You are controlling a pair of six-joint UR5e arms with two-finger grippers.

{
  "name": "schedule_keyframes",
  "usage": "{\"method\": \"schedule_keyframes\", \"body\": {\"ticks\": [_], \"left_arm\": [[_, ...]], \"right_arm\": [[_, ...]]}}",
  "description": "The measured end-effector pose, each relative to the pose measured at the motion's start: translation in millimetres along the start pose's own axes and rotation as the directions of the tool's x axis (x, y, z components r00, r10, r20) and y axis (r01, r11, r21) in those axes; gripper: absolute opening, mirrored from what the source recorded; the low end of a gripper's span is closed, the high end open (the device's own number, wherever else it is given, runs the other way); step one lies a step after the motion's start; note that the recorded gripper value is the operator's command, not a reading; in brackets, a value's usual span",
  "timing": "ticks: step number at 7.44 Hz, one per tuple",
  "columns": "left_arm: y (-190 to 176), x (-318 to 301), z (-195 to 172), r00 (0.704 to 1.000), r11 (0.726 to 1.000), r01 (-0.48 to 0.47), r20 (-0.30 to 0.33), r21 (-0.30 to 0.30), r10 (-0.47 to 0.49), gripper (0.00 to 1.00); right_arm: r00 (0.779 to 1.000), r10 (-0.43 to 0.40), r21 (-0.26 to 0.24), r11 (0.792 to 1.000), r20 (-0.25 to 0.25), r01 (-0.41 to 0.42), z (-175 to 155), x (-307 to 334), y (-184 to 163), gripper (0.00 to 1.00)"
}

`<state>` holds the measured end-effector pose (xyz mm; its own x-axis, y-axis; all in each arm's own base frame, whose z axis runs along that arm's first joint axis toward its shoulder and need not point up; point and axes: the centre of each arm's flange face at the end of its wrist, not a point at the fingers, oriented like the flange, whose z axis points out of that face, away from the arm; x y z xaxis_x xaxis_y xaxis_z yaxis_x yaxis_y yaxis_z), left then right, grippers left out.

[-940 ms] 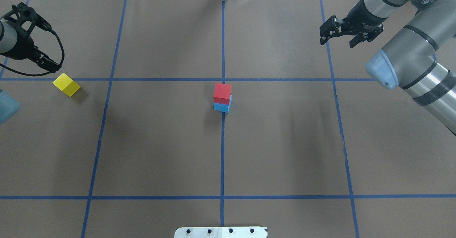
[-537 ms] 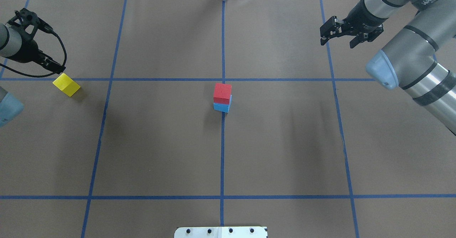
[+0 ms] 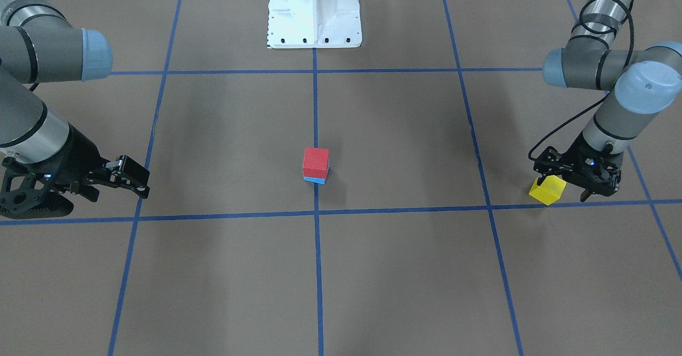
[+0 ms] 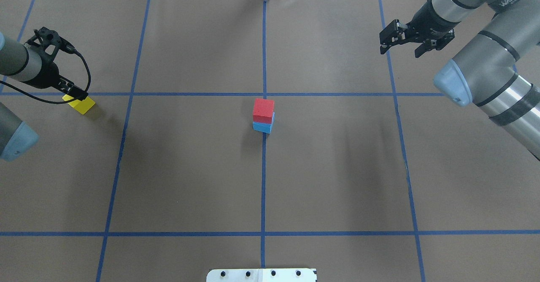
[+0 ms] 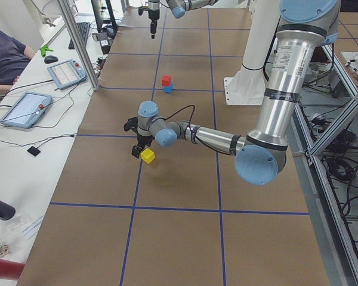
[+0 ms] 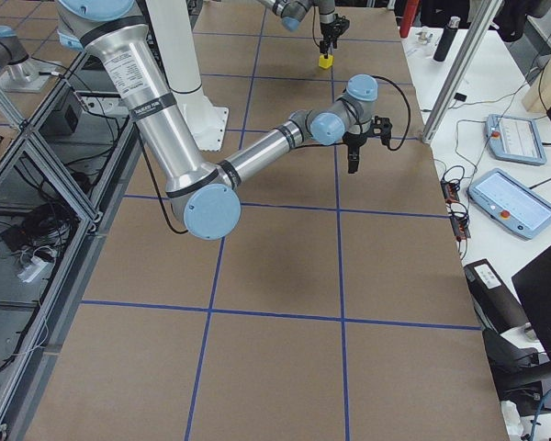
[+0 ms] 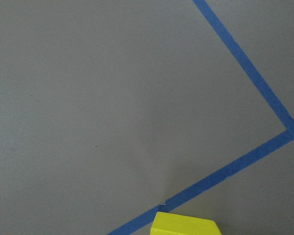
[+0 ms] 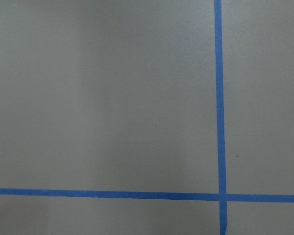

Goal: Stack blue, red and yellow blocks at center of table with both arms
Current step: 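Lower the left gripper onto the yellow cube and close it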

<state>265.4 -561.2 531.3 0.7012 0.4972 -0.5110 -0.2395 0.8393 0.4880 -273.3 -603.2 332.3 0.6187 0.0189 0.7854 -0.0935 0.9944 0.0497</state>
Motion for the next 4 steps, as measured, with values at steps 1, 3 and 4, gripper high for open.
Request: {"method": "schedule_keyframes", "body": {"ticks": [1,3,4], "left_arm": [[2.2,2.8,4.5,1.0,1.0,0.004,-0.003,-0.007,-0.005,1.0],[7.4,3.9,14.9,1.0,1.0,0.011,-0.004,-0.028,-0.011,1.0],[9.5,3.3,19.8,1.0,0.999,0.013,-0.003,-0.038,-0.013,0.79]], "right_arm": [[1.0,0.0,-0.001,1.0,0.0,0.0,0.2,0.4,0.2,0.99],[1.0,0.001,-0.001,1.0,-0.001,-0.001,0.5,0.9,0.3,0.99],[1.0,0.001,-0.001,1.0,-0.001,-0.001,0.6,1.0,0.3,0.99]]}}
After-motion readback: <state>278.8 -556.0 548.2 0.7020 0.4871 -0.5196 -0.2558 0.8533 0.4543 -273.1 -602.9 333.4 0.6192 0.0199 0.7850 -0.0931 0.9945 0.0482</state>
